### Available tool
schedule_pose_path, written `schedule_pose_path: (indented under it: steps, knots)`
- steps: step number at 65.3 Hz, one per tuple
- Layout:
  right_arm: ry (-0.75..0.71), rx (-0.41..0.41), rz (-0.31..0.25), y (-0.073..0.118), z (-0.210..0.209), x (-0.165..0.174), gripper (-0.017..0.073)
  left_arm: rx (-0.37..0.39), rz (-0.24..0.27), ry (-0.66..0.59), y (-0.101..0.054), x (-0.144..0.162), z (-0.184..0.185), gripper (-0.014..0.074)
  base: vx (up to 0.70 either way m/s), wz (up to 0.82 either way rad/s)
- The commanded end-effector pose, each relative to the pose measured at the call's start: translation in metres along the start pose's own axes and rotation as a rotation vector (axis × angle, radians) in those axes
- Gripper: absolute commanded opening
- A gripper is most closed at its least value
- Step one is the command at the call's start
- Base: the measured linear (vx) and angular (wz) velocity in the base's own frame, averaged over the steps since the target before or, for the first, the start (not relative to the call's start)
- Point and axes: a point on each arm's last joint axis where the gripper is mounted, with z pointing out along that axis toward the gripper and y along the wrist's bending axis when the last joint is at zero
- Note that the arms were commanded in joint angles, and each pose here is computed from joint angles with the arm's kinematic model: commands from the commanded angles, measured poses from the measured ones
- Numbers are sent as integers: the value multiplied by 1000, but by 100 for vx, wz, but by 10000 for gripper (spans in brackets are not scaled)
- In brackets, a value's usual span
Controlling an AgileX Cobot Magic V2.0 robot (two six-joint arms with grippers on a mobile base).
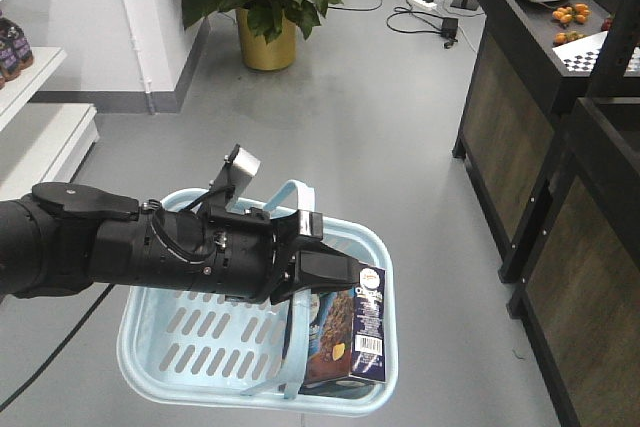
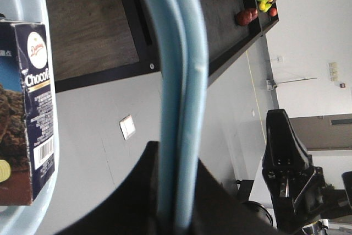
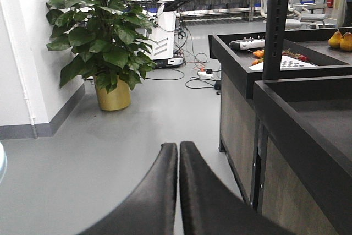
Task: Left arm holds basket, right arm returns cookies
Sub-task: 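Hold the basket with the left gripper while turning past the potted plant, then hold the basket with the left gripper while approaching the snack shelf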
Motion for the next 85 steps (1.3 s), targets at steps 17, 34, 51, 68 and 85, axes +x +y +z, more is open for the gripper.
schedule_pose_path:
  steps: [17, 34, 51, 68, 85]
  knots:
    - [-75, 4, -9, 0, -1, -6, -8, 109, 35, -30, -29, -3, -11, -6, 25, -6]
    - [-75, 4, -9, 0, -1, -6, -8, 109, 35, -30, -29, -3, -11, -6, 27, 0]
    - [-75, 4, -9, 0, -1, -6, -8, 109, 35, -30, -29, -3, -11, -6, 28, 2]
    - [-75, 4, -9, 0, -1, -6, -8, 109, 35, -30, -29, -3, -11, -6, 29, 0]
    - [-75, 4, -9, 0, -1, -6, -8, 108, 35, -31, -29, -3, -11, -6, 30, 1]
